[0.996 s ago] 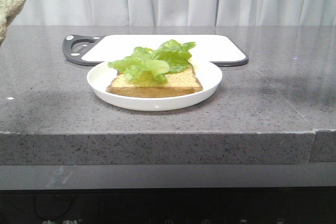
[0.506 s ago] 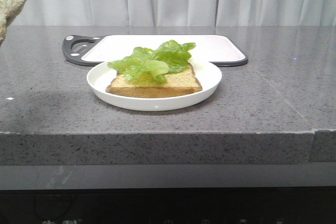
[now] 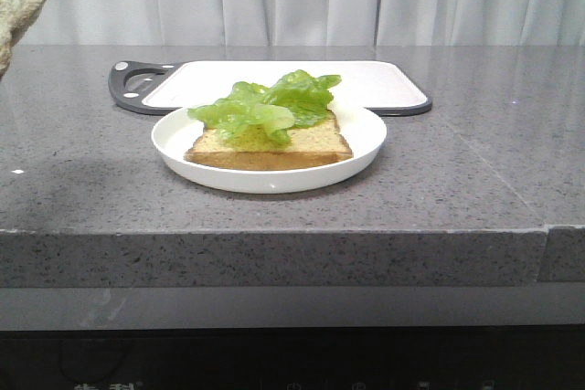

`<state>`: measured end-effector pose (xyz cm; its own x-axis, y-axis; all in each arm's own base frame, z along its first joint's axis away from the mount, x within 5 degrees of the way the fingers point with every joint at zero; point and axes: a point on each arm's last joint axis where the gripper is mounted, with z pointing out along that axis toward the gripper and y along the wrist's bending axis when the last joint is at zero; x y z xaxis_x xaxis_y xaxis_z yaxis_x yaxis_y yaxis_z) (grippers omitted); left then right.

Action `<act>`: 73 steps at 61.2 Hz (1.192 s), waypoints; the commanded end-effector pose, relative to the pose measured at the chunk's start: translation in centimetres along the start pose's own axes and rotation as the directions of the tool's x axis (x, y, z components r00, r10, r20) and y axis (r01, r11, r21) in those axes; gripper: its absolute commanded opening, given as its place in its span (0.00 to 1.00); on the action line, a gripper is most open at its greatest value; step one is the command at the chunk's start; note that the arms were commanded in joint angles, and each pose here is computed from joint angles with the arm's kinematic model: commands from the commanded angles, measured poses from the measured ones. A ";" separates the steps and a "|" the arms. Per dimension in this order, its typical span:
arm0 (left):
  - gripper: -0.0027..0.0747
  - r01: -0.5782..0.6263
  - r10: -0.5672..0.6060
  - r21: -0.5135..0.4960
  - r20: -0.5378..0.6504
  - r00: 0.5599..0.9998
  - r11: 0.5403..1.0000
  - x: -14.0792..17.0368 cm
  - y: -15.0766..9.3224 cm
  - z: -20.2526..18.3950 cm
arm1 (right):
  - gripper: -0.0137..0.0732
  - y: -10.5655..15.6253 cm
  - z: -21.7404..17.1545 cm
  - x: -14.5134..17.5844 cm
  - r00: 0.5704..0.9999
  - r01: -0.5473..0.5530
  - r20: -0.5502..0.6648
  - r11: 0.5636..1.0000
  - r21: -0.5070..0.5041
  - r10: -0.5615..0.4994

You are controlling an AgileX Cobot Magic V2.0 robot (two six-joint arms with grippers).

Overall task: Left arm grabs bread, right arm adds lettuce
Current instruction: 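Withdraw the right gripper away from the plate, then lower the held bread slice onto the lettuce with the left gripper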

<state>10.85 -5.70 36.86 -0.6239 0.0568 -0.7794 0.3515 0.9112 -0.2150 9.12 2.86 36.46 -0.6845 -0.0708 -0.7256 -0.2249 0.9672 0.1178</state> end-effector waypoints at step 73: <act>0.01 0.375 -0.298 0.655 -0.232 0.926 0.656 -9.4 0.5 17.8 | 0.50 0.0 -0.5 -1.2 0.994 0.007 0.107 1.000 0.008 -0.008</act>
<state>29.26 -12.69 32.21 -0.8538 -0.1101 -0.5089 0.4139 0.4494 -0.7917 9.26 2.88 36.56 -0.6703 -0.0639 -0.7393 -0.2242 0.9672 0.1197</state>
